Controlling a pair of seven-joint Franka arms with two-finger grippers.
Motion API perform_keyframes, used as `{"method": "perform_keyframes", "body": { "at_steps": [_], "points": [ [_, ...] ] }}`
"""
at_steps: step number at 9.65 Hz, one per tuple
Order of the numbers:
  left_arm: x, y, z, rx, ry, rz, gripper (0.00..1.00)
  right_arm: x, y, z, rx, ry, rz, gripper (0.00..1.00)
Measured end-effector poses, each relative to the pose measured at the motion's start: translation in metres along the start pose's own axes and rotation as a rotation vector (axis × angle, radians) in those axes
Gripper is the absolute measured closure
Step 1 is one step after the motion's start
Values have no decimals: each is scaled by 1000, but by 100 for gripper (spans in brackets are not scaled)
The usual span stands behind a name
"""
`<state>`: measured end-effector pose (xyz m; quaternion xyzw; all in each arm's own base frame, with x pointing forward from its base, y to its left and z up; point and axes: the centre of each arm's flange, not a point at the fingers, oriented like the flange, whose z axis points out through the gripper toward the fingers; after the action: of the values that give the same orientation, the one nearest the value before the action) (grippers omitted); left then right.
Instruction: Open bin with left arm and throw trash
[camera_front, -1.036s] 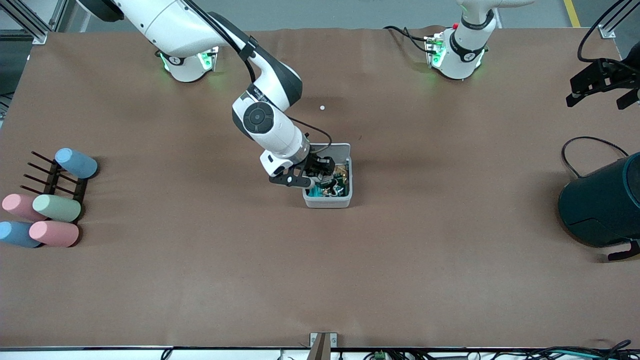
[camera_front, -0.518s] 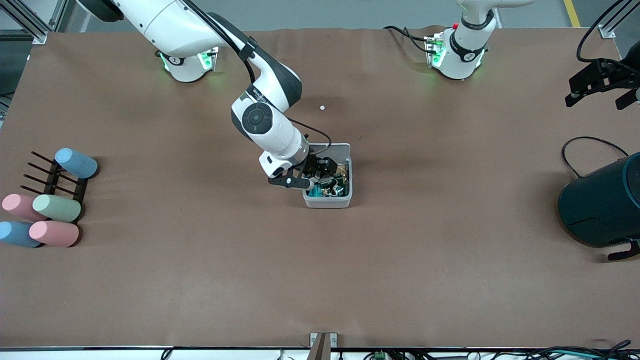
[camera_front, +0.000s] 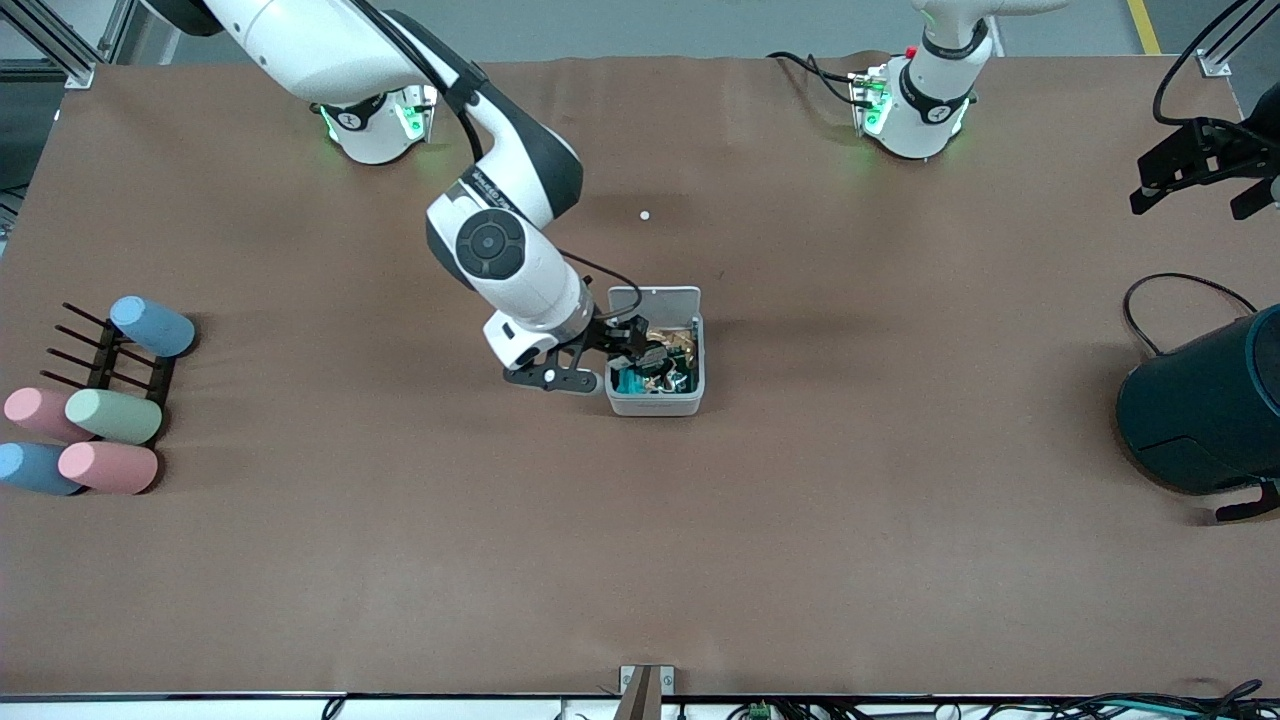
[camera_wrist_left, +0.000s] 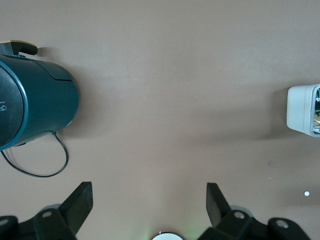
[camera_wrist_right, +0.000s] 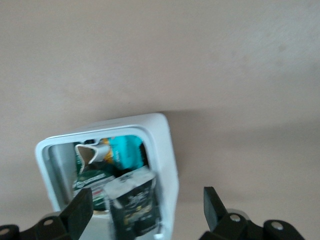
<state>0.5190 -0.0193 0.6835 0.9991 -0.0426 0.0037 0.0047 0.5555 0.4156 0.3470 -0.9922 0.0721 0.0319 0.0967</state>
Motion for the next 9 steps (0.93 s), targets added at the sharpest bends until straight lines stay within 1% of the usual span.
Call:
{"method": "perform_keyframes", "body": {
  "at_steps": [2, 3, 6, 8, 9],
  "points": [
    [0, 0, 0, 0, 0, -1, 0, 22, 35, -14, -50, -26, -75, 2],
    [0, -1, 0, 0, 0, -2, 0, 37, 57, -28, -66, -29, -116, 2],
    [0, -5, 0, -1, 0, -5, 0, 68, 132, -94, -154, -27, -169, 1],
    [0, -5, 1, -1, -1, -4, 0, 79, 193, -144, -218, -43, -173, 0],
    [0, -5, 1, -1, -1, -3, 0, 85, 230, -169, -233, -47, -187, 0]
  ]
}}
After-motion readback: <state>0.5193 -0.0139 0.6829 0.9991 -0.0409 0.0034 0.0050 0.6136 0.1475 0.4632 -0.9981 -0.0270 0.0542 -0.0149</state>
